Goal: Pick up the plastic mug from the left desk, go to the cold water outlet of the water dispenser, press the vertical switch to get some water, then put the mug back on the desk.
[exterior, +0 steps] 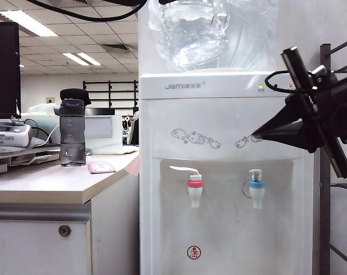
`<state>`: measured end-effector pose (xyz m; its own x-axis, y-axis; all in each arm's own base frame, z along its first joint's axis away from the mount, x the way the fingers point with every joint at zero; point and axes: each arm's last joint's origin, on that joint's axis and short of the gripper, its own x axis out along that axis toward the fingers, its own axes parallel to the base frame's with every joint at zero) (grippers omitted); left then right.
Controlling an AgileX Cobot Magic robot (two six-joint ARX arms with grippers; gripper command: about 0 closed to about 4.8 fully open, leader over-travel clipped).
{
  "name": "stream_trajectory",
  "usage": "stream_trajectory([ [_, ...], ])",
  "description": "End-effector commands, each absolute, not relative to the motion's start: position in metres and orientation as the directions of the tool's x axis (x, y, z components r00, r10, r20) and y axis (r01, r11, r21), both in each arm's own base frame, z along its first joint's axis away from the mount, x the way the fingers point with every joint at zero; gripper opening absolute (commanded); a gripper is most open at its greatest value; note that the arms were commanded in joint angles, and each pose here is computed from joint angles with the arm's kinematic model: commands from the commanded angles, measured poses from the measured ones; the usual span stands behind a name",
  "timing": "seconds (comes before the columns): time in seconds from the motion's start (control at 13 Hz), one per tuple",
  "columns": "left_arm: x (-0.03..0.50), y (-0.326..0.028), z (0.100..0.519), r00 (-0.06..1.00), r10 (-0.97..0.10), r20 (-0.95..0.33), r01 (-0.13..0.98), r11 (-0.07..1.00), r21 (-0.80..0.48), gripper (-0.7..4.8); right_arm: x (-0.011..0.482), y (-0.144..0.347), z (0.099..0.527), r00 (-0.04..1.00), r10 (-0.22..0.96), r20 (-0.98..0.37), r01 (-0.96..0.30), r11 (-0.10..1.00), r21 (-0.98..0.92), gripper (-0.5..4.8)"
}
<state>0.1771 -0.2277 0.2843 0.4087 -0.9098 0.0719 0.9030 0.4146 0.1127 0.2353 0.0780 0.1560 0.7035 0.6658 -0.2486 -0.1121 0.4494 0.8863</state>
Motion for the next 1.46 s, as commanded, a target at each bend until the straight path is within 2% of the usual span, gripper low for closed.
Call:
stream_trajectory([
  [0.08, 0.176, -0.226, 0.294, 0.403, -0.905, 0.135, 0.897, 0.420, 0.139, -0.06, 0.244, 0.092, 0.163, 0.724, 0.608, -0.325, -0.113, 0.569, 0.814, -0.08],
  [0.38, 0.176, -0.226, 0.294, 0.402, -0.906, 0.136, 0.897, 0.419, 0.140, -0.06, 0.246, 0.107, 0.167, 0.760, 0.532, -0.374, -0.086, 0.652, 0.753, -0.08],
  [1.08, 0.176, -0.226, 0.295, 0.402, -0.905, 0.138, 0.897, 0.420, 0.140, -0.06, 0.272, 0.117, 0.137, 0.743, 0.488, -0.458, -0.007, 0.689, 0.724, -0.08],
  [1.46, 0.176, -0.226, 0.294, 0.403, -0.905, 0.137, 0.896, 0.420, 0.141, -0.06, 0.272, 0.116, 0.136, 0.759, 0.446, -0.474, 0.025, 0.707, 0.706, -0.08],
])
